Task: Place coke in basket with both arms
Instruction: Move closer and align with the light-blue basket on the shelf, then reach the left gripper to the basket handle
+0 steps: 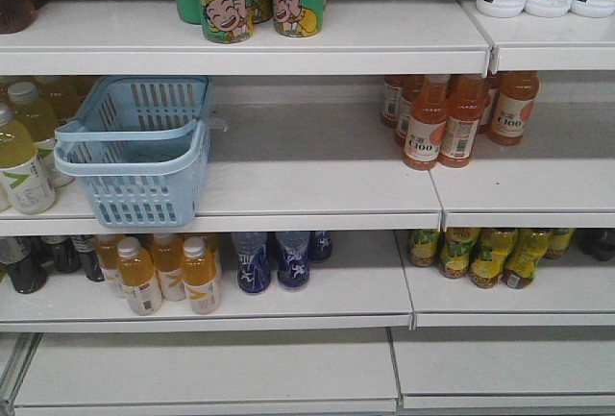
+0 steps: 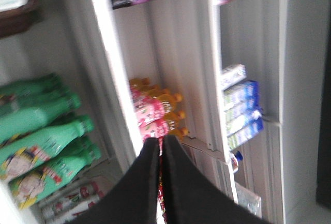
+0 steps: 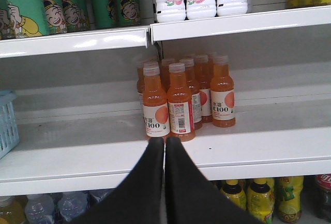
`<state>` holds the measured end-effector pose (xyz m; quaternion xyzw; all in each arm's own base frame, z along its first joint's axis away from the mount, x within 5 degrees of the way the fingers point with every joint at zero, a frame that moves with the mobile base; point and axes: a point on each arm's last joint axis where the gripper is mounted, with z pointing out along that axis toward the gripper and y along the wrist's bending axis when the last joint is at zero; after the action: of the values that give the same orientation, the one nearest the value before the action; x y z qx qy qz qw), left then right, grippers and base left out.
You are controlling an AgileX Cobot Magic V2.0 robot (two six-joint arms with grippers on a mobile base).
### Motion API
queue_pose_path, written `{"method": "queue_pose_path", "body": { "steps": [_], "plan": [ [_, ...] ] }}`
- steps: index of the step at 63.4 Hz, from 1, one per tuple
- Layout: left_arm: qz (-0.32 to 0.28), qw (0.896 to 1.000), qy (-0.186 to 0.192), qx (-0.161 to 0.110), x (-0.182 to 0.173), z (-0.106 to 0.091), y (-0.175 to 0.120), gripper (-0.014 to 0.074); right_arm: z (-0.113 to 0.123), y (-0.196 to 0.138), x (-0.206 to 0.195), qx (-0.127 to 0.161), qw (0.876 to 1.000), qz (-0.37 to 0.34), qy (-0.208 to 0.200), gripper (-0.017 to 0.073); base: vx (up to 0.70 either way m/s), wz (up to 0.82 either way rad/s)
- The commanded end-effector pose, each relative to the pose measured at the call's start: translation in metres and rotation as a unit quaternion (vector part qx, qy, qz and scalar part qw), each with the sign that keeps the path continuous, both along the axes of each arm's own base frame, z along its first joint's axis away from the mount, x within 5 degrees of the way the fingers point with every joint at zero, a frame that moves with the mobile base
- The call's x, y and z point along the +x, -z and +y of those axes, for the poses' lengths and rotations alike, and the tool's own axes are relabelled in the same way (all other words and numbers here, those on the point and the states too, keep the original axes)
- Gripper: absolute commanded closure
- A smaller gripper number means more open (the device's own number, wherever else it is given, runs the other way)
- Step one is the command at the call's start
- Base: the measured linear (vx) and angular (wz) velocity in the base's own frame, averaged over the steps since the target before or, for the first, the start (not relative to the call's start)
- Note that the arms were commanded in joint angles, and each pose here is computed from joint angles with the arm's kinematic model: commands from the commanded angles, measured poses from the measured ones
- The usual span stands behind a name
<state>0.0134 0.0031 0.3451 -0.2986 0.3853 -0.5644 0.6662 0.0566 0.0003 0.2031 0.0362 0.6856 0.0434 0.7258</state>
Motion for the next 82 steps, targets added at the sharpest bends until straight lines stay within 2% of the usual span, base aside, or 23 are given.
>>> {"method": "queue_pose_path", "body": {
  "steps": [1,9,12,20,24,29,38,47,56,60,62,63,65,66,68,74,82],
  "plan": [
    [-0.007,0.999,-0.015,0.043,0.001,-0.002,-0.032,0.0558,0.000,-0.001,-0.001,-0.003,0.999,-0.037,-0.001,0.0564,0.00,0.00],
    [0.026,0.998,0.005,0.052,0.020,-0.006,-0.047,0.0436,0.000,-0.001,-0.001,-0.003,0.999,-0.037,-0.001,0.0564,0.00,0.00],
    [0.038,0.998,0.012,0.053,0.030,-0.007,-0.050,0.0360,0.000,-0.001,-0.001,-0.003,0.999,-0.037,-0.001,0.0564,0.00,0.00],
    [0.113,0.991,0.031,0.064,0.068,-0.016,-0.041,0.0152,0.000,-0.001,-0.001,-0.003,0.999,-0.037,-0.001,0.0564,0.00,0.00],
    [0.152,0.985,0.036,0.069,0.088,-0.020,-0.034,0.0088,0.000,-0.001,-0.001,-0.003,0.999,-0.037,-0.001,0.0564,0.00,0.00],
    [0.193,0.978,0.038,0.070,0.110,-0.024,-0.024,0.0045,0.000,-0.001,-0.001,-0.003,0.999,-0.037,-0.001,0.0564,0.00,0.00],
    [0.252,0.965,0.036,0.068,0.146,-0.029,-0.005,0.0063,0.000,-0.001,-0.001,-0.003,0.999,-0.037,-0.001,0.0564,0.00,0.00],
    [0.274,0.961,0.028,0.035,0.177,-0.032,0.010,0.0101,0.000,-0.001,-0.001,-0.003,0.999,-0.037,-0.001,0.0564,0.00,0.00],
    [0.275,0.961,0.022,-0.034,0.206,-0.032,0.026,0.0132,0.000,-0.001,-0.001,-0.003,0.999,-0.037,-0.001,0.0564,0.00,0.00],
    [0.271,0.961,0.026,-0.051,0.217,-0.034,0.034,0.0132,0.000,-0.001,-0.001,-0.003,0.999,-0.037,-0.001,0.0564,0.00,0.00],
    [0.269,0.961,0.034,-0.061,0.223,-0.036,0.038,0.0132,0.000,-0.001,-0.001,-0.003,0.999,-0.037,-0.001,0.0564,0.00,0.00],
    [0.270,0.960,0.036,-0.057,0.226,-0.037,0.041,0.0132,0.000,-0.001,-0.001,-0.003,0.999,-0.037,-0.001,0.0564,0.00,0.00],
    [0.261,0.961,0.048,-0.072,0.232,-0.040,0.044,0.0132,0.000,-0.001,-0.001,-0.003,0.999,-0.037,-0.001,0.0564,0.00,0.00],
    [0.263,0.961,0.051,-0.068,0.234,-0.041,0.047,0.0132,0.000,-0.001,-0.001,-0.003,0.999,-0.037,-0.001,0.0564,0.00,0.00],
    [0.251,0.962,0.069,-0.087,0.240,-0.044,0.049,0.0132,0.000,-0.001,-0.001,-0.003,0.999,-0.037,-0.001,0.0564,0.00,0.00],
    [0.235,0.958,0.116,-0.121,0.254,-0.051,0.061,0.0132,0.000,-0.001,-0.001,-0.003,0.999,-0.037,-0.001,0.0564,0.00,0.00],
    [0.242,0.944,0.158,-0.160,0.271,-0.054,0.086,0.0132,0.000,-0.001,-0.001,-0.003,0.999,-0.037,-0.001,0.0564,0.00,0.00]
  ]
}}
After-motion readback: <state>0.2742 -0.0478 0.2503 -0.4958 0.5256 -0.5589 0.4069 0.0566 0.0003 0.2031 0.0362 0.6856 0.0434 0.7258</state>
